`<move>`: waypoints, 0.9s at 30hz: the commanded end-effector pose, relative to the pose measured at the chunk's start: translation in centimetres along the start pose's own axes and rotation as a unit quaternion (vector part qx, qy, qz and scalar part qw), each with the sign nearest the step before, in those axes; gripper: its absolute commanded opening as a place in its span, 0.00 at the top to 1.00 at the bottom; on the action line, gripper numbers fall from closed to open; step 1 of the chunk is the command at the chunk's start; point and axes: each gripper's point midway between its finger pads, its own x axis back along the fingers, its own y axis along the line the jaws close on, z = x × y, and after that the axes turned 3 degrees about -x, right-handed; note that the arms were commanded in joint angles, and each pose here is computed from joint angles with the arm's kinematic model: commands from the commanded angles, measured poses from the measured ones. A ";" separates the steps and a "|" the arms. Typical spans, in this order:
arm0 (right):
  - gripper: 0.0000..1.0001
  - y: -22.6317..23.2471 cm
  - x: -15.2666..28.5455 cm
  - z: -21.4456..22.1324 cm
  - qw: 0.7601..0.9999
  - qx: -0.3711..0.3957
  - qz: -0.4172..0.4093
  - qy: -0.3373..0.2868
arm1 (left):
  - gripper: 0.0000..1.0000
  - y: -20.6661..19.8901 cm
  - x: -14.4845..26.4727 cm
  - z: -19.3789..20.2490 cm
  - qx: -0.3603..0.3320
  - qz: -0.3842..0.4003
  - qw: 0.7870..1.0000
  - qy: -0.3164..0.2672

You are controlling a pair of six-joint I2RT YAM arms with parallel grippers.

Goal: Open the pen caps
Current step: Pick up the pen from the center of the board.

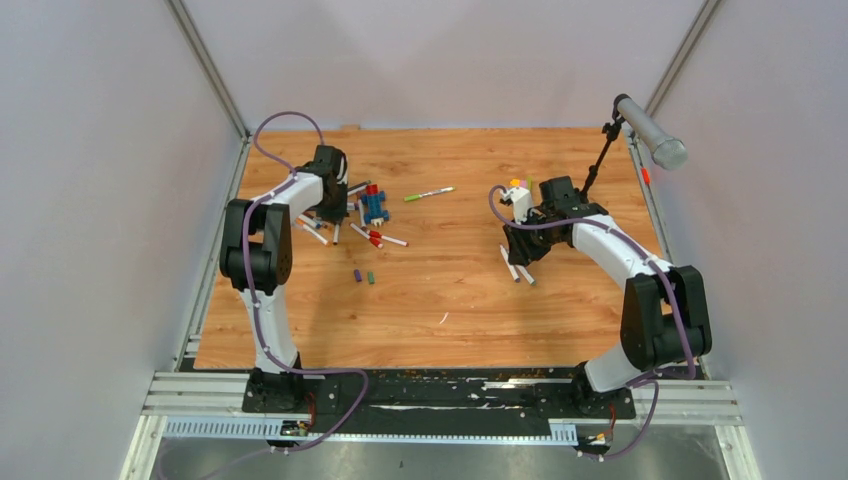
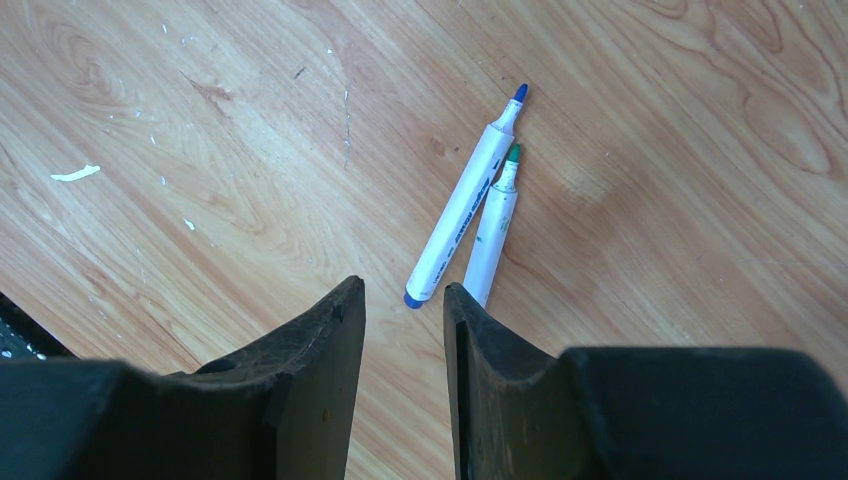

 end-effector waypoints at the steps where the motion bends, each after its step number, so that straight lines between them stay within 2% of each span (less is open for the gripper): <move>1: 0.64 0.3 1.6 -2.4 0.999 0.028 -0.001 -0.041 | 0.99 0.3 0.9 0.5 0.009 0.001 1.000 0.006; 9: 0.64 2.0 2.3 -3.1 0.996 0.045 -0.037 -0.062 | 1.00 -1.1 6.6 -0.6 0.040 0.054 0.994 -0.082; 12: 0.64 3.4 2.9 -3.4 0.992 0.063 -0.069 -0.079 | 1.00 -2.6 9.5 -0.3 0.059 0.107 0.984 -0.132; 14: 0.64 4.5 3.4 -3.6 0.988 0.078 -0.094 -0.093 | 1.00 -4.7 11.2 0.4 0.070 0.174 0.969 -0.160; 16: 0.64 5.7 4.0 -3.8 0.983 0.092 -0.120 -0.107 | 1.00 -7.2 12.6 1.6 0.081 0.255 0.946 -0.183; 20: 0.64 8.5 5.7 -4.2 0.966 0.119 -0.181 -0.139 | 1.00 -11.0 17.1 2.3 0.113 0.391 0.880 -0.244; 25: 0.62 11.8 8.0 -4.5 0.938 0.149 -0.248 -0.189 | 1.00 -14.9 23.2 3.1 0.107 0.475 0.811 -0.324; 27: 0.60 13.6 8.9 -4.3 0.919 0.156 -0.295 -0.210 | 1.00 -16.8 26.2 3.4 0.102 0.512 0.772 -0.362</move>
